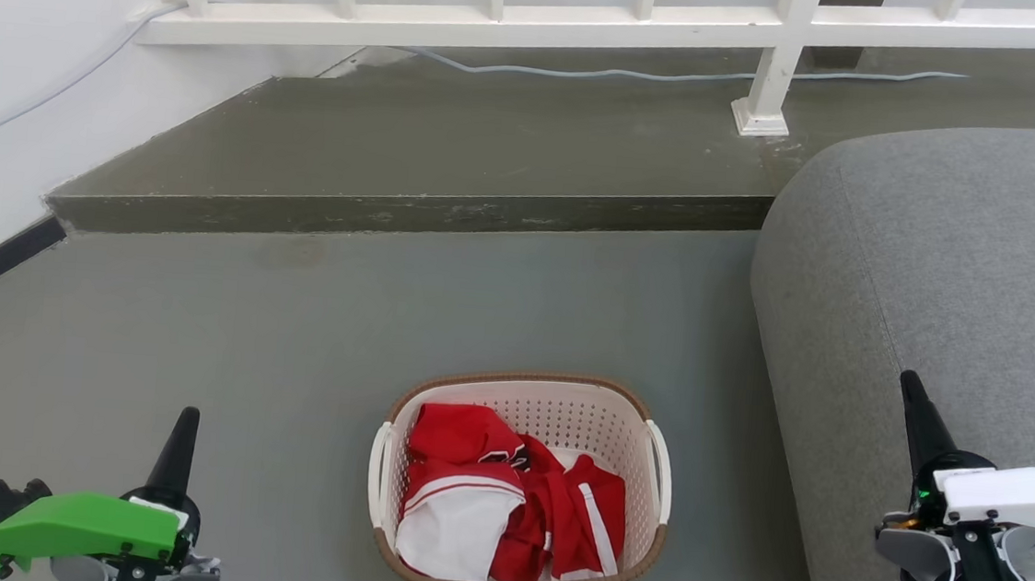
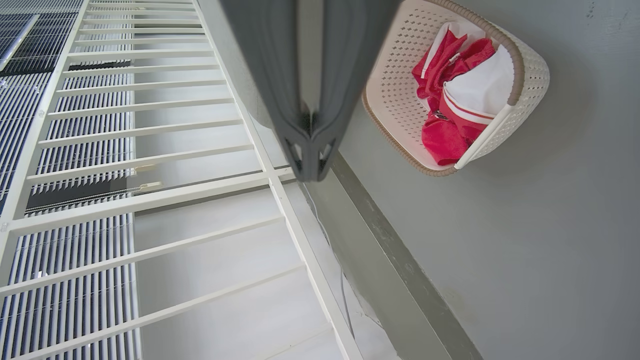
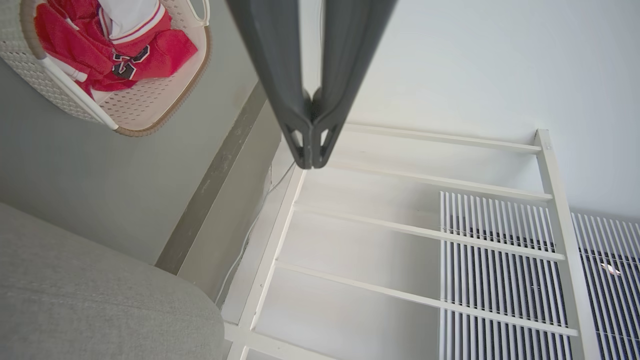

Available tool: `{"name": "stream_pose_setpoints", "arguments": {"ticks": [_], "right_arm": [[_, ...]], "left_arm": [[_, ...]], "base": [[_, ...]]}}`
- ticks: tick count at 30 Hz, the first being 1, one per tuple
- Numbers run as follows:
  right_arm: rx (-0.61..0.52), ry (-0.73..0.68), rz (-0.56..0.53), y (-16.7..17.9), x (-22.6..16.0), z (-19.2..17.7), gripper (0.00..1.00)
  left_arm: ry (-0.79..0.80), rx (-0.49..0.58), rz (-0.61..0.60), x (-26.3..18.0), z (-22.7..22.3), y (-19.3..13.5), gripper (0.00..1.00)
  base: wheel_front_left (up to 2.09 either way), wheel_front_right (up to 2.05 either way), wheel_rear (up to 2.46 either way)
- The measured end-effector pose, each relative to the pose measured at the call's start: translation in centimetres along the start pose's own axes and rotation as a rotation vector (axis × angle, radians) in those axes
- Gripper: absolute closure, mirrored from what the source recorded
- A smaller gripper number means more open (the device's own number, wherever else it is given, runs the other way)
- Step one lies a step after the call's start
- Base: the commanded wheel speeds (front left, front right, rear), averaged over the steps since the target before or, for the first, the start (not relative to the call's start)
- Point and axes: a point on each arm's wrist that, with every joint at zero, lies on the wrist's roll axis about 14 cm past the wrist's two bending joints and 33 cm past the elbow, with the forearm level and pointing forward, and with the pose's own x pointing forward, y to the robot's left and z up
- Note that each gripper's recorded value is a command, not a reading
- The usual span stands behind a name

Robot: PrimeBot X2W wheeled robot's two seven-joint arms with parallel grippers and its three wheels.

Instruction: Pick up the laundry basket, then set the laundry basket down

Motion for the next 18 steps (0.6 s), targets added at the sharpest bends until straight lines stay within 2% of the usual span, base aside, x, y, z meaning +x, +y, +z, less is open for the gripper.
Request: {"name": "stream_pose_setpoints", "arguments": {"ticks": [18], "right_arm": [[0.267,-0.027,0.046,0.6,0.4,1.3,1.0]], "left_arm": [[-0.036,-0.256,-0.058,0.3,2.0,-0.7,1.0]], "base": [[0.0,0.0,0.0]]}}
